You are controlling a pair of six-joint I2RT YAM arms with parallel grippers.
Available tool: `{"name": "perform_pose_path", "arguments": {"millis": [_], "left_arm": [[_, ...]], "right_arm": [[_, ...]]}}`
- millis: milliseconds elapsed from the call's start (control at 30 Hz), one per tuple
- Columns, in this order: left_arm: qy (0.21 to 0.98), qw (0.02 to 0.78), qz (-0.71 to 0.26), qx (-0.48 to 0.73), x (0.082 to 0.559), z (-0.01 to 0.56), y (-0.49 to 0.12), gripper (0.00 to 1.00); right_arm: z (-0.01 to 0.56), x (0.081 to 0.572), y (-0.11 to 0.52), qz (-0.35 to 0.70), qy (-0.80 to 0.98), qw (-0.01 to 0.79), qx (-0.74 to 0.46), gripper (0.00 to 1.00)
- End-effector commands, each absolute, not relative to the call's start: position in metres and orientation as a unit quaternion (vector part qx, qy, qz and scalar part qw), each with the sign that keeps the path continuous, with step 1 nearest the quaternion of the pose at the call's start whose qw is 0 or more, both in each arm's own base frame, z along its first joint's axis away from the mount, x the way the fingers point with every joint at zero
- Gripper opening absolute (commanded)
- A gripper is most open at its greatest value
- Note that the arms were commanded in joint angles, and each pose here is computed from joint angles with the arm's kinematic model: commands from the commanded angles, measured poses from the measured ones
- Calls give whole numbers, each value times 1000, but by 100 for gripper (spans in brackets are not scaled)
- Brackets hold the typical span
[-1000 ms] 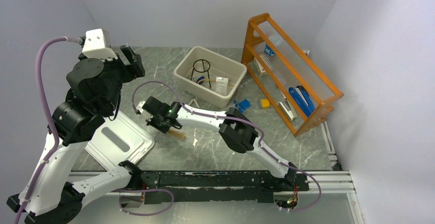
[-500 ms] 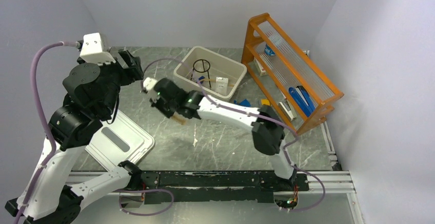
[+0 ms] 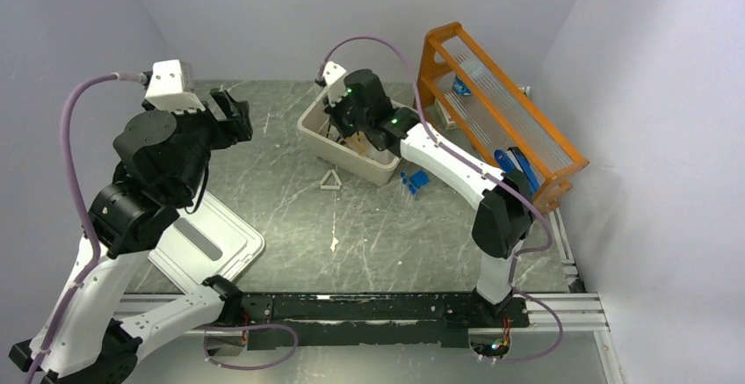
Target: Organize the chemistry lab equipment
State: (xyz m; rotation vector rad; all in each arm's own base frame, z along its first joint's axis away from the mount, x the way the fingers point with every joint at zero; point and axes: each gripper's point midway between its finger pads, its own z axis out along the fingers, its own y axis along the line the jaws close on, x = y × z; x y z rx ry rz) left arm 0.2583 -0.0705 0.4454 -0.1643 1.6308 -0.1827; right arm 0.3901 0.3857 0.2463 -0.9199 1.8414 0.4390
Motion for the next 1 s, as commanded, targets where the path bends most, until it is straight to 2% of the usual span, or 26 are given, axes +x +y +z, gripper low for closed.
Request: {"name": "perform_pose_path", "arguments": {"millis": [0, 333, 667, 767, 867, 967], "left_arm": [[732, 671, -94, -65, 265, 438, -81, 83], [775, 621, -107, -42, 279, 392, -107, 84], [811, 574, -110, -20, 287, 338, -125, 90], [816, 567, -111, -19, 288, 327, -128, 90], [820, 561, -111, -18, 289, 318, -130, 90], [824, 555, -111, -20, 290, 311, -132, 90]], "right_arm": [[227, 399, 370, 175, 750, 470, -431, 0], [156, 411, 356, 190, 768, 372, -485, 0], [126, 423, 351, 176, 789, 352, -472, 2], [124, 425, 349, 169, 794, 351, -468, 7], [131, 431, 346, 161, 805, 359, -445, 21], [144, 430, 347, 167, 809, 366, -429, 28]]}}
